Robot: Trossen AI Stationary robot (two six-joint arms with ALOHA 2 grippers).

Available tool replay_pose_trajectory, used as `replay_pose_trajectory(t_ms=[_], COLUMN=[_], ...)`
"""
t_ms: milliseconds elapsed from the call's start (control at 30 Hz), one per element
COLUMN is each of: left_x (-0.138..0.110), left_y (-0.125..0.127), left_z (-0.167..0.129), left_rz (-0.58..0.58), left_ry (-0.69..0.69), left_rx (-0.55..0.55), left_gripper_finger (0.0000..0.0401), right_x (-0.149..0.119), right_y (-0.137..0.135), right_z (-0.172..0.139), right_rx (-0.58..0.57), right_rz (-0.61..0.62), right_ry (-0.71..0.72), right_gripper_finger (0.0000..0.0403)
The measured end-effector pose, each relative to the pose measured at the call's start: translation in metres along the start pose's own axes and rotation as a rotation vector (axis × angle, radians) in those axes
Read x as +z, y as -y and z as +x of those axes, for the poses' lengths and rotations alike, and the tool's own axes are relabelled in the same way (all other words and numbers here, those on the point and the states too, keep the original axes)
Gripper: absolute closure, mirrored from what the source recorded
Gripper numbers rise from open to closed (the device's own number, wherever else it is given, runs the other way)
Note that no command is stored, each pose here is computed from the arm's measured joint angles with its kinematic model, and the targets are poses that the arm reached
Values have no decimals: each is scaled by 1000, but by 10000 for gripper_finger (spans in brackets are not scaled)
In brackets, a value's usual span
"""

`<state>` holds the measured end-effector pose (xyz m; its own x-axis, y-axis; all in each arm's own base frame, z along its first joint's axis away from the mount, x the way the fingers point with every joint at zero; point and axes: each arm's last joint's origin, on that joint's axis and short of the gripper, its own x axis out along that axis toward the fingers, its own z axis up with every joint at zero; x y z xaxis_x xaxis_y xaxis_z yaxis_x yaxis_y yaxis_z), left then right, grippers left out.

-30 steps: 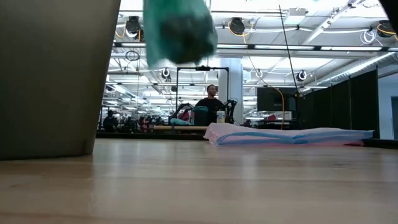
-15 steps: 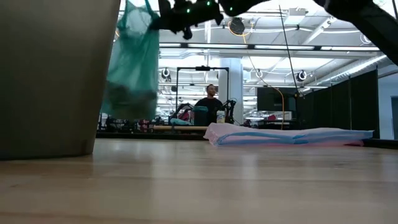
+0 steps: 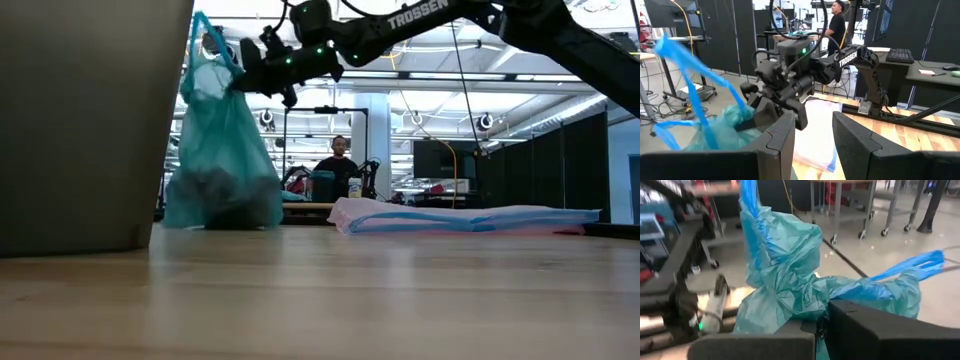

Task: Place trash/remove bag and relplace
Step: Remove the trash bag from the trash bin

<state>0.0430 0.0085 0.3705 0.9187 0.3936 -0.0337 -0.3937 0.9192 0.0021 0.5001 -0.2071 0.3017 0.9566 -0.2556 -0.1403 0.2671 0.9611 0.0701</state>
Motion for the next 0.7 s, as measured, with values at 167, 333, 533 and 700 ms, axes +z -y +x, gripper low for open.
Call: replay_pose_trajectory(t_ms=[167, 333, 533, 700], left_x=[0, 0, 0, 0], left_y=[0, 0, 0, 1], left_z=[0, 0, 0, 2], left_rz=[0, 0, -1, 3], left_ry=[0, -1, 0, -7], left_rx=[0, 0, 0, 0], left_gripper_finger=[274, 274, 274, 274], right_x=[12, 22, 20, 10], right_y=[-1, 1, 4, 5], right_z=[-1, -3, -3, 4], right_rx=[4, -1, -52, -45], right_rz=[3, 37, 64, 99], right_ry=[121, 221, 210, 193], right_gripper_finger=[403, 403, 403, 403])
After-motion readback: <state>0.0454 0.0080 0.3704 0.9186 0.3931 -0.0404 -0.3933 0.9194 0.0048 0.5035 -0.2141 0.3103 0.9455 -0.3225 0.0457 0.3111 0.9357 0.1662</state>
